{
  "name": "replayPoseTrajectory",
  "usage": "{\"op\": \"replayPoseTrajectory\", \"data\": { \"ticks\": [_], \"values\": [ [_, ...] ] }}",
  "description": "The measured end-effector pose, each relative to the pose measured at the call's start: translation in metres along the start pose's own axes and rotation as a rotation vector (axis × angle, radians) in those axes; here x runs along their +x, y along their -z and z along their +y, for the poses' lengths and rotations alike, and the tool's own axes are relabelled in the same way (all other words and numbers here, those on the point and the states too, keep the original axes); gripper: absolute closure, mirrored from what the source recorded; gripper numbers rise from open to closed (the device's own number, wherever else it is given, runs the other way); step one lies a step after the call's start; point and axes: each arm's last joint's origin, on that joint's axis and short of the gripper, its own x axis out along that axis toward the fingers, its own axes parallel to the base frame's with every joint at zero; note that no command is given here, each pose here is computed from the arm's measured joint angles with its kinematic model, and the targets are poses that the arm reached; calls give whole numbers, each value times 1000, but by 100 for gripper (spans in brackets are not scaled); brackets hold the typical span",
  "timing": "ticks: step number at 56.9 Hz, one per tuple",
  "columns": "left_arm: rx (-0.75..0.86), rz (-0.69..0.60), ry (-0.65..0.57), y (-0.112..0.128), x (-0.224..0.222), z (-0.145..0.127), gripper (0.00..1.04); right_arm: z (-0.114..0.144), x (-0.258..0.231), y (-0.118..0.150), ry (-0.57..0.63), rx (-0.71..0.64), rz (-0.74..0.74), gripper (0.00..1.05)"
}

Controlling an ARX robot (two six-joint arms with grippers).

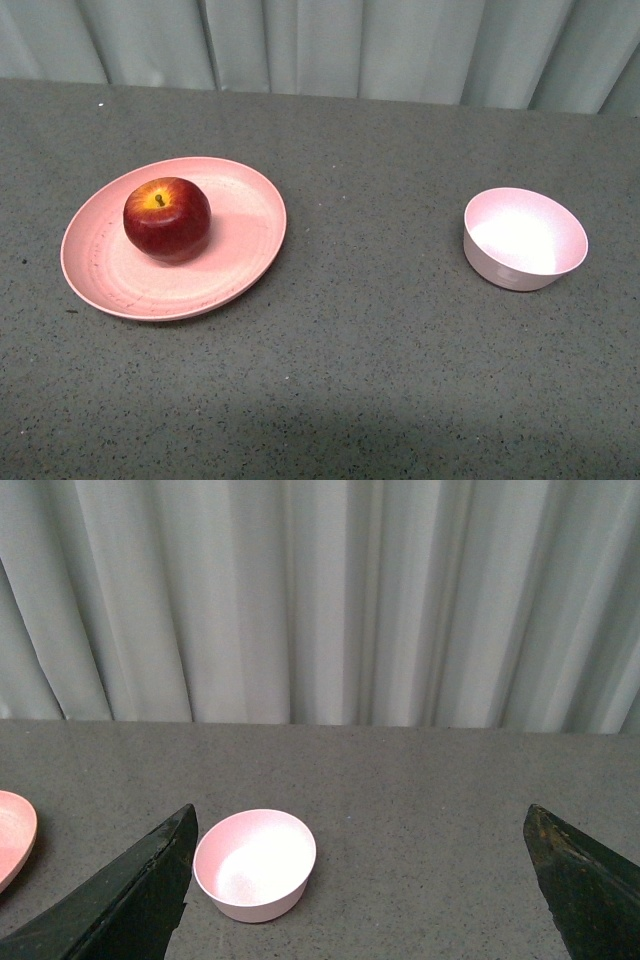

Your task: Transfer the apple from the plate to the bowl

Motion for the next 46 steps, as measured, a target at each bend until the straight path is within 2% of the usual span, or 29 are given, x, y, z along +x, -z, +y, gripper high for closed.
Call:
{"op": "replayPoseTrajectory", "data": {
  "ticks": [33,38,46],
  "values": [
    [0,0,0,0,0,0,7,0,0,0,1,0,0,9],
    [0,0,-1,0,0,0,7,0,2,1,76,-77,159,9],
    [0,0,0,0,0,0,7,1,25,-3,10,-122,264,9]
  ]
}}
